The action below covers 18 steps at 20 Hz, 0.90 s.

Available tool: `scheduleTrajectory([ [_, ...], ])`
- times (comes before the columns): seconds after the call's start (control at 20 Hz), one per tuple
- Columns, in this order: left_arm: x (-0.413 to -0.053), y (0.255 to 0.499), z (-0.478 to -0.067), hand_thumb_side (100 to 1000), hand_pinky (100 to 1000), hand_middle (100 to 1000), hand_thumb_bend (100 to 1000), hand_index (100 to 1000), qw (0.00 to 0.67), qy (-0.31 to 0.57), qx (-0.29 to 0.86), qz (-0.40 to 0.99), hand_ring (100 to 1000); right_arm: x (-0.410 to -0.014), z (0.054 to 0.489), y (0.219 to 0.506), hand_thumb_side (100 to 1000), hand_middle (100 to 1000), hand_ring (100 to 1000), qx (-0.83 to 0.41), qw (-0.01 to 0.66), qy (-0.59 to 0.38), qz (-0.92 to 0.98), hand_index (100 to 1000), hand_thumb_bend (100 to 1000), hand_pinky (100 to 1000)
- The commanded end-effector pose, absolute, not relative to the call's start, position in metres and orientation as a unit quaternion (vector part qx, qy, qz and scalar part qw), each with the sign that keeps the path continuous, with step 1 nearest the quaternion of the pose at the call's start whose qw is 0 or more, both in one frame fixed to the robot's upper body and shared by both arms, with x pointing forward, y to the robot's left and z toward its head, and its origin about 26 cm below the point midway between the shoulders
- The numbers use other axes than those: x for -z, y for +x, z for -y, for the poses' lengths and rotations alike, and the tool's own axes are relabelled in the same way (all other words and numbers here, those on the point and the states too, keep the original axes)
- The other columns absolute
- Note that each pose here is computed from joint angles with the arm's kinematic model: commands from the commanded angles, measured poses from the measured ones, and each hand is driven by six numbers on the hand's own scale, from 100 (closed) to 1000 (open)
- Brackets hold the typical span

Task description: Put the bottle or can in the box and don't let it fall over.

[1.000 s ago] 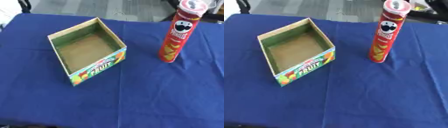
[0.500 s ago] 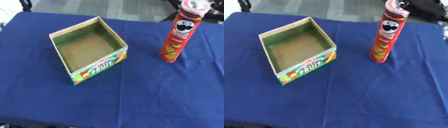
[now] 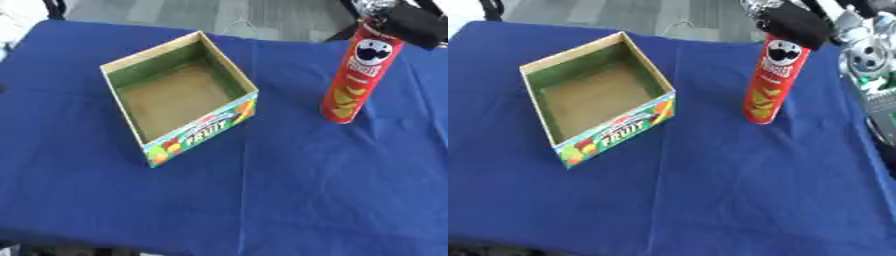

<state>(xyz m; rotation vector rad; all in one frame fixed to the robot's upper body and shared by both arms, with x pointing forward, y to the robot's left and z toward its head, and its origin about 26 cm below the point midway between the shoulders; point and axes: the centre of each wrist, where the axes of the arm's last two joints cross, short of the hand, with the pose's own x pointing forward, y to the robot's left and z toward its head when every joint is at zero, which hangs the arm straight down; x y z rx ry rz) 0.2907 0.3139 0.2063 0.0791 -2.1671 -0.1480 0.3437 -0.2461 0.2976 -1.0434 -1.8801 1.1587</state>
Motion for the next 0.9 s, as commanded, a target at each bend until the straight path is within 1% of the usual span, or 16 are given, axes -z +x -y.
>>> scheduleTrajectory([
  [0.05, -0.214, 0.289, -0.314, 852, 459, 652, 196, 750, 0.456, 0.036, 0.069, 0.887, 597, -0.303, 0.249, 0.349, 1000, 913, 924, -0.451, 0.342, -0.405, 0.718, 960, 100, 917],
  [0.25, -0.213, 0.288, -0.315, 853, 459, 651, 196, 750, 0.457, 0.037, 0.068, 0.886, 596, -0.303, 0.252, 0.351, 1000, 921, 932, -0.45, 0.345, -0.402, 0.719, 970, 100, 925],
  [0.4, -0.213, 0.288, -0.314, 856, 459, 651, 193, 749, 0.458, 0.036, 0.068, 0.886, 596, -0.306, 0.252, 0.351, 1000, 929, 946, -0.451, 0.337, -0.407, 0.719, 972, 100, 950],
  [0.65, -0.212, 0.288, -0.315, 854, 459, 651, 195, 749, 0.459, 0.037, 0.067, 0.885, 595, -0.313, 0.254, 0.347, 1000, 934, 954, -0.449, 0.321, -0.42, 0.721, 985, 136, 970],
  [0.85, -0.212, 0.288, -0.315, 854, 459, 651, 195, 749, 0.459, 0.037, 0.067, 0.885, 595, -0.316, 0.256, 0.346, 1000, 934, 954, -0.442, 0.318, -0.421, 0.725, 985, 137, 971],
  [0.9, -0.211, 0.288, -0.315, 856, 459, 650, 195, 749, 0.46, 0.038, 0.067, 0.885, 594, -0.32, 0.257, 0.345, 1000, 931, 948, -0.434, 0.314, -0.425, 0.73, 986, 160, 966],
])
